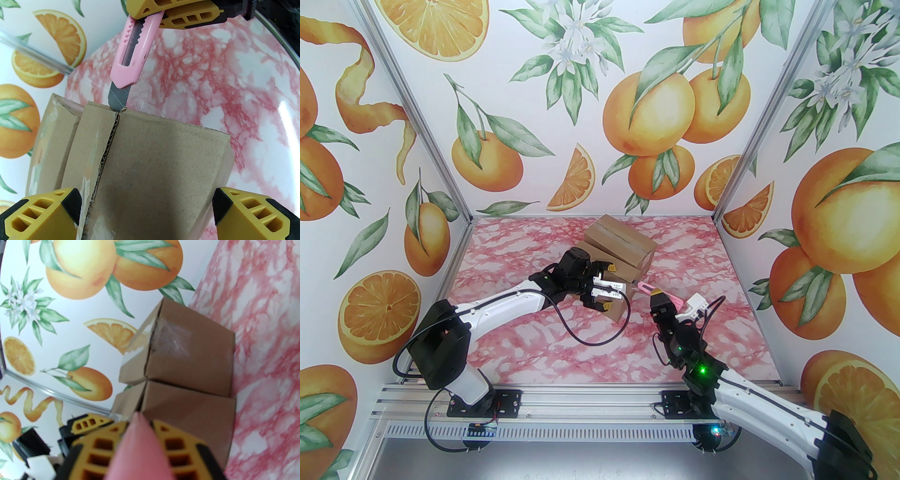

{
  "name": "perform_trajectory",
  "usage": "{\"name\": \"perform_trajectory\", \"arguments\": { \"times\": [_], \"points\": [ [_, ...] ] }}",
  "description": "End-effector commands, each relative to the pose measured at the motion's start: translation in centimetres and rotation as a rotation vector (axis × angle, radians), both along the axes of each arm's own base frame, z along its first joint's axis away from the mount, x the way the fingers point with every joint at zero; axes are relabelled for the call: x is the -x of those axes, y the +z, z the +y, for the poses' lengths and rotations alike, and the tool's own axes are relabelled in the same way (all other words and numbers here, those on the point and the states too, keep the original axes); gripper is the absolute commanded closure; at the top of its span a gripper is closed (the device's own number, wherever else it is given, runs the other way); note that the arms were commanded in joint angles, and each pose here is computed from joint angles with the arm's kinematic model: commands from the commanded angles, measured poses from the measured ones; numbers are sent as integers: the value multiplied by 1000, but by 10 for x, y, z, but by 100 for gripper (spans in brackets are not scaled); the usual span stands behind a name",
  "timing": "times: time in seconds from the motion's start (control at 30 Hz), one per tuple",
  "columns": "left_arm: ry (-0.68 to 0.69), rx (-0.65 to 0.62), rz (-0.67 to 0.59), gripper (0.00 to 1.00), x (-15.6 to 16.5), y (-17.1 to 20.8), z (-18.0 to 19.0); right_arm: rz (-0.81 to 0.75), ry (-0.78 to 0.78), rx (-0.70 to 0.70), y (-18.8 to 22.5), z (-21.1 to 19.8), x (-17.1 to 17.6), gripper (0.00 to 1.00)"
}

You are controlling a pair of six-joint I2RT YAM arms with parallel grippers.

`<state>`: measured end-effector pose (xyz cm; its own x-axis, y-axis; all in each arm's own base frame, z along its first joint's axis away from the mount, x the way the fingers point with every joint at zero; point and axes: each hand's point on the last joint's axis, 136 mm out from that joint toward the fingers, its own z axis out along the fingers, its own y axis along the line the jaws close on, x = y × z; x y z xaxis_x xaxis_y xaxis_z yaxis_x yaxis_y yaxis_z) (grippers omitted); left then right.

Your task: Unpack the express box

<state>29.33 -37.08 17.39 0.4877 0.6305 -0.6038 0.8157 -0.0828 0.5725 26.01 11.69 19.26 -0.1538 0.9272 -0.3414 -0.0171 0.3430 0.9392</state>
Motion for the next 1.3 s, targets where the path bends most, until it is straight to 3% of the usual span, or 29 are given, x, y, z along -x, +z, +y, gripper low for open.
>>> {"name": "perform_trajectory", "arguments": {
  "times": [0.0, 0.3, 0.63, 1.1, 1.27],
  "points": [
    [47, 95, -68, 4, -15, 19, -16, 27, 123, -39, -14, 23, 5, 100],
    [135, 97, -72, 5, -27, 21, -28, 19, 160, -36, -1, 35, 2, 100],
    [245, 66, -19, 5, -48, 14, -31, 34, 132, -55, -2, 19, 11, 100],
    [323, 46, 32, 8, -53, 7, -17, 41, 84, -145, 0, 2, 16, 100],
    [342, 57, 42, 8, -55, 8, -15, 97, 102, -81, -6, 4, 17, 100]
  ]
}}
